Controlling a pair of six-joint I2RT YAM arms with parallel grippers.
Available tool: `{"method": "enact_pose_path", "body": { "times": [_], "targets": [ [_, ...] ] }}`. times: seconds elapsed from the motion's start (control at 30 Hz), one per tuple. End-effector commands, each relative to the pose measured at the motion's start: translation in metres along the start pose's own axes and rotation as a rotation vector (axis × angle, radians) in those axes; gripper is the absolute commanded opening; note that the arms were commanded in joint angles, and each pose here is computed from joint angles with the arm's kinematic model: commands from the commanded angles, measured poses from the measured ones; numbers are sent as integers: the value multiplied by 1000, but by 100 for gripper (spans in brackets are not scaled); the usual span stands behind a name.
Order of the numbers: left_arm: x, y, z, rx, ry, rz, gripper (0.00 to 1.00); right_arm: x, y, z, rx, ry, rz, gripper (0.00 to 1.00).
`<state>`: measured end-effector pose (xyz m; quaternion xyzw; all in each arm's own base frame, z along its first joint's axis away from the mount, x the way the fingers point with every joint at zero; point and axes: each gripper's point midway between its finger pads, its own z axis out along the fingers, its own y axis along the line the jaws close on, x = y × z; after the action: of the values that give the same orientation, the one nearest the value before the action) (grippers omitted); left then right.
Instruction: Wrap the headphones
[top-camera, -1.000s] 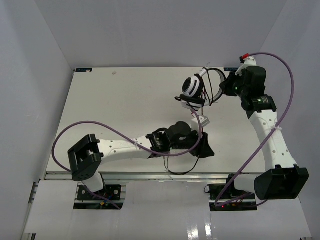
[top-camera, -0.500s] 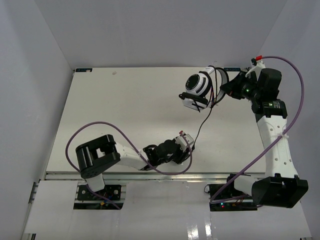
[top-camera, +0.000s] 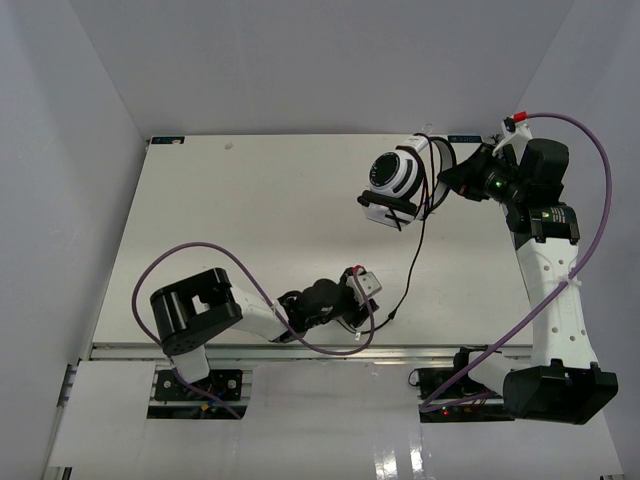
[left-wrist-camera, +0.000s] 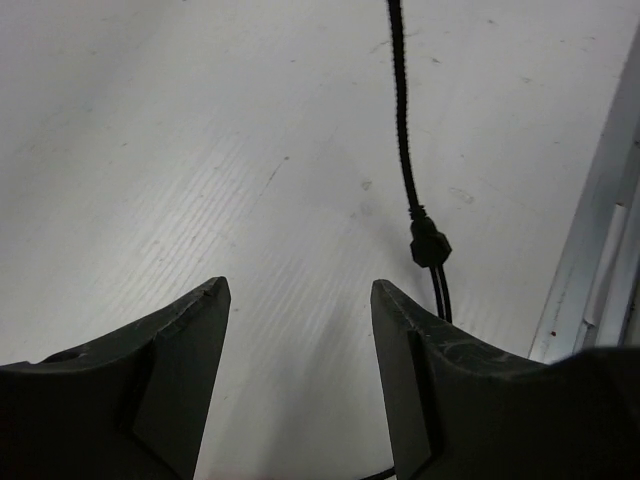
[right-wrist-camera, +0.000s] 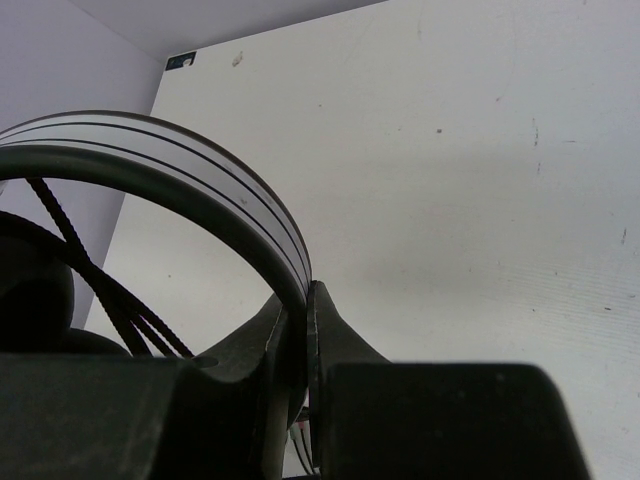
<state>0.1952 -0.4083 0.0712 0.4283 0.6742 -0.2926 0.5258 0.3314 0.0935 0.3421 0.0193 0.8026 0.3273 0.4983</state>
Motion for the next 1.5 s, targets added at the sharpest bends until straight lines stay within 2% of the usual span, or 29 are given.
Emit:
{"method": "enact_pose_path", "body": {
  "times": [0.0, 0.2, 0.33, 0.43, 0.53, 0.6, 0.7, 0.77, 0.83, 0.87, 0.97, 1.1, 1.17, 1.27, 1.37, 1.47],
  "targets": [
    [-12, -53, 12, 334, -34, 3, 70, -22, 29, -12, -94, -60, -3, 8],
    [-1, -92, 5, 572, 22, -33, 70, -19, 30, -12, -100, -56, -9, 8],
    [17, -94, 11, 606, 115, -47, 66, -18, 30, -11, -109, -49, -6, 8],
    [50, -85, 20, 559, 240, -56, 51, -17, 33, -13, -117, -51, -8, 8],
    [67, -67, 23, 454, 279, -61, 20, -17, 35, -17, -121, -53, -20, 8],
    [68, -53, 24, 383, 266, -65, 18, -17, 36, -19, -119, -54, -31, 8],
    [70, -38, 17, 319, 272, -57, 22, -18, 37, -20, -121, -56, -36, 8],
    [70, -28, 15, 282, 284, -43, 14, -17, 37, -19, -123, -52, -32, 8],
    [65, -17, 13, 240, 279, -37, 2, -17, 37, -20, -122, -53, -35, 8],
    [65, -10, 10, 223, 280, -43, 0, -18, 37, -20, -122, -55, -40, 8],
    [54, 20, 2, 173, 260, -111, 0, -15, 41, -24, -140, -54, -83, 8],
    [37, 58, -15, 181, 202, -222, 0, 0, 59, -31, -276, -5, -150, 8],
    [41, 79, -22, 179, 229, -273, 0, 9, 70, -37, -354, 18, -191, 8],
    [26, 114, -27, 145, 230, -295, 0, 15, 66, -41, -337, 22, -280, 8],
    [-1, 141, -37, 124, 176, -251, 0, 26, 49, -42, -277, 46, -404, 8],
    [-22, 169, -44, 89, 169, -229, 0, 46, 44, -44, -315, 93, -498, 8]
  ]
}}
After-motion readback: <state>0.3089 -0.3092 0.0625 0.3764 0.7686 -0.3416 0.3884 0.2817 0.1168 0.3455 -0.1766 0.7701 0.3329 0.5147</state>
